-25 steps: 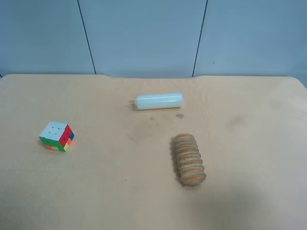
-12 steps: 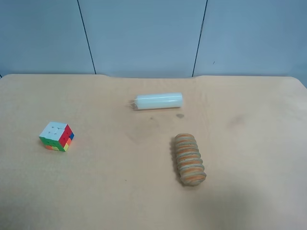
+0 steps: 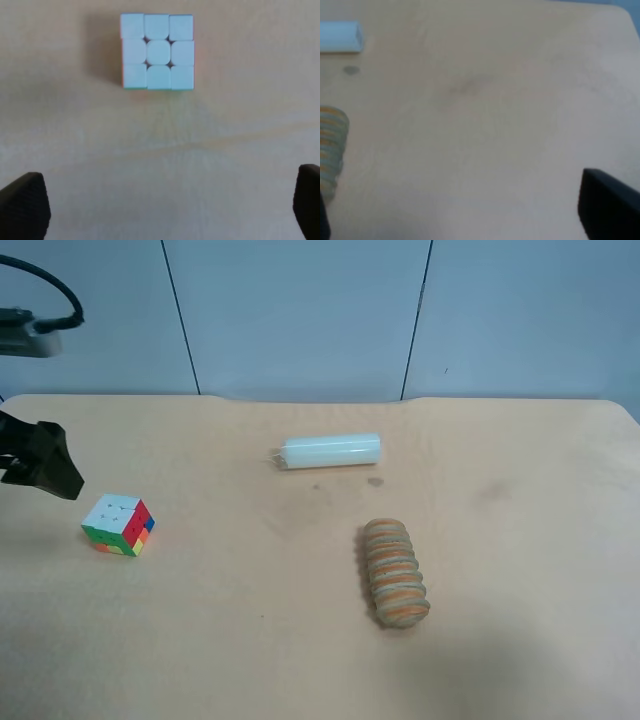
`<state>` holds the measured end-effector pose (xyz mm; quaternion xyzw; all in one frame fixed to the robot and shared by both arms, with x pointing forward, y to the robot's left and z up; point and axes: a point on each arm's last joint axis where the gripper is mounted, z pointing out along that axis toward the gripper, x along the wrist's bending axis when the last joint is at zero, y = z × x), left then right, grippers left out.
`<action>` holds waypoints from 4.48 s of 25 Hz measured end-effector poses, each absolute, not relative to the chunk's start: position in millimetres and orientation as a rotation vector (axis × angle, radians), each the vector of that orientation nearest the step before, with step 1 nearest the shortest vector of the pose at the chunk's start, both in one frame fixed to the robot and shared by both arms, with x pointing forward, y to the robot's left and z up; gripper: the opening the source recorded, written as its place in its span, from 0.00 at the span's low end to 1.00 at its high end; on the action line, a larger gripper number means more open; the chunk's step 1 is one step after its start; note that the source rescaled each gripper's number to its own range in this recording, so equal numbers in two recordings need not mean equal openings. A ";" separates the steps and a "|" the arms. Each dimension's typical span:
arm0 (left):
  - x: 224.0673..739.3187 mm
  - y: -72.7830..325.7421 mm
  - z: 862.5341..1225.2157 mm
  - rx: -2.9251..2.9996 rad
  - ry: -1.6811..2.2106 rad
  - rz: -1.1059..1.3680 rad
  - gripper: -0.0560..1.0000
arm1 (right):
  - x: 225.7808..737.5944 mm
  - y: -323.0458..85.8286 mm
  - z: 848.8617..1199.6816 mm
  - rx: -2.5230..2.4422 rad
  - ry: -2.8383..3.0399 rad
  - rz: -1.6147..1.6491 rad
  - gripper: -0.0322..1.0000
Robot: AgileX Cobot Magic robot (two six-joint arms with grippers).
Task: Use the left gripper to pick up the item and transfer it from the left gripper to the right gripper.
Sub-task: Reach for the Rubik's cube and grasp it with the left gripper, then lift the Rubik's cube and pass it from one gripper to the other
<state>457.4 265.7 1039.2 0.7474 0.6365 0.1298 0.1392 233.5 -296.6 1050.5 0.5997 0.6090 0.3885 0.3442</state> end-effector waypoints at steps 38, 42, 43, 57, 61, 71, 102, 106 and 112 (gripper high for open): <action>544.0 236.0 938.7 2.320 1.920 0.317 1.00 | 233.5 -296.6 1050.5 1.558 1.582 1.009 0.99; 546.2 235.4 925.5 2.346 1.935 0.287 1.00 | 233.5 -296.6 1050.5 1.558 1.582 1.009 0.99; 547.0 235.1 922.0 2.349 1.937 0.282 1.00 | 233.5 -296.6 1050.5 1.558 1.582 1.009 0.99; 551.9 234.4 901.2 2.359 1.960 0.269 0.96 | 233.5 -296.6 1050.5 1.558 1.582 1.009 0.99; 552.0 234.4 896.2 2.362 1.978 0.255 0.86 | 233.5 -296.6 1050.5 1.558 1.582 1.009 0.99; 551.8 234.5 895.5 2.365 1.981 0.251 0.41 | 233.5 -296.6 1050.5 1.558 1.582 1.009 0.99; 527.1 236.0 1011.2 2.164 1.722 0.470 0.05 | 233.5 -296.6 1050.5 1.558 1.582 1.009 0.99; 514.1 231.5 1033.3 2.181 1.562 0.448 0.05 | 233.5 -296.6 1050.5 1.558 1.582 1.009 0.99; 499.5 212.4 1043.1 2.275 1.275 0.308 0.05 | 233.5 -296.6 1050.5 1.558 1.582 1.009 0.99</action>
